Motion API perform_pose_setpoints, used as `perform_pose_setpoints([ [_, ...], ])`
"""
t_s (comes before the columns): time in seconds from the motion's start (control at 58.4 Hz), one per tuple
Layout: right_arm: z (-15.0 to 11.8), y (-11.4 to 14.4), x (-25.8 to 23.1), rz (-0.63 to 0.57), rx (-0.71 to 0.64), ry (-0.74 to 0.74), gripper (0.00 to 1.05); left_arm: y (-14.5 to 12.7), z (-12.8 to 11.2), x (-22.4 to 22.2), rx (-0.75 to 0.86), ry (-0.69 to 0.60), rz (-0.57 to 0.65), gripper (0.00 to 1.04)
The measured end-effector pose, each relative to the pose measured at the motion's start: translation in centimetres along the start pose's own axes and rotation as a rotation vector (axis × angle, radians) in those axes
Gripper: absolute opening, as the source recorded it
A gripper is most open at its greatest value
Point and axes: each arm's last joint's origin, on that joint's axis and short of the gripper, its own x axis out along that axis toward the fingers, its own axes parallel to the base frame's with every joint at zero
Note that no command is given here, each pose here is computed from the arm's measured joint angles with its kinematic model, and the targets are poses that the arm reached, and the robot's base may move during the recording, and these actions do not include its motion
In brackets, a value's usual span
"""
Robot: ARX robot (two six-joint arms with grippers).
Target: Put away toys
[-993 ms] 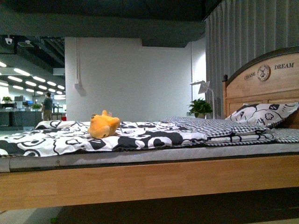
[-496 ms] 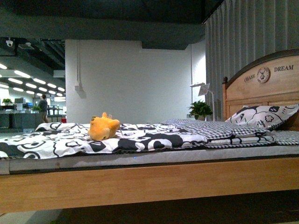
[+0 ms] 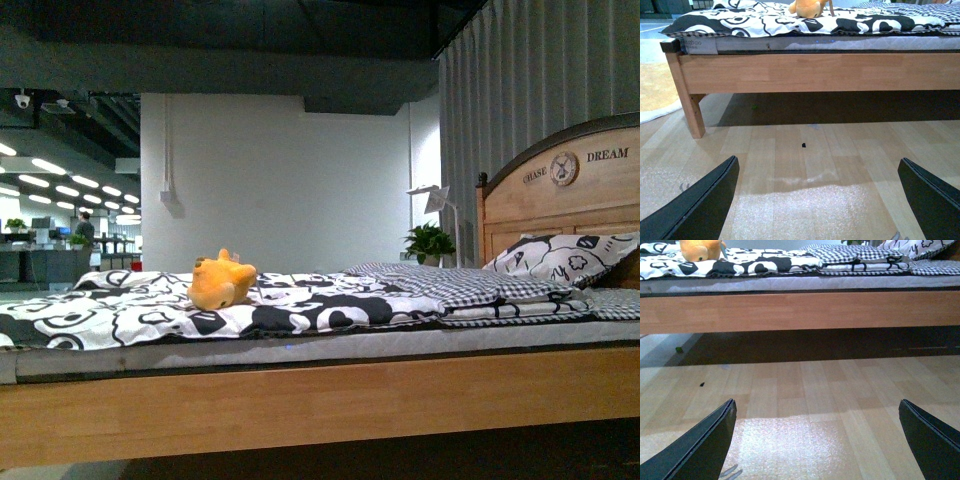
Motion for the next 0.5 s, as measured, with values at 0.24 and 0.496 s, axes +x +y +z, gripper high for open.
perform_pose_setpoints([
  [0.24,0.00,0.00,0.00,0.000,0.000,0.000,0.98,0.00,0.00,0.00,0.000,0.000,0.000,0.98],
  [0.496,0.00,0.00,0.00,0.000,0.000,0.000,0.98,0.00,0.00,0.00,0.000,0.000,0.000,0.98],
])
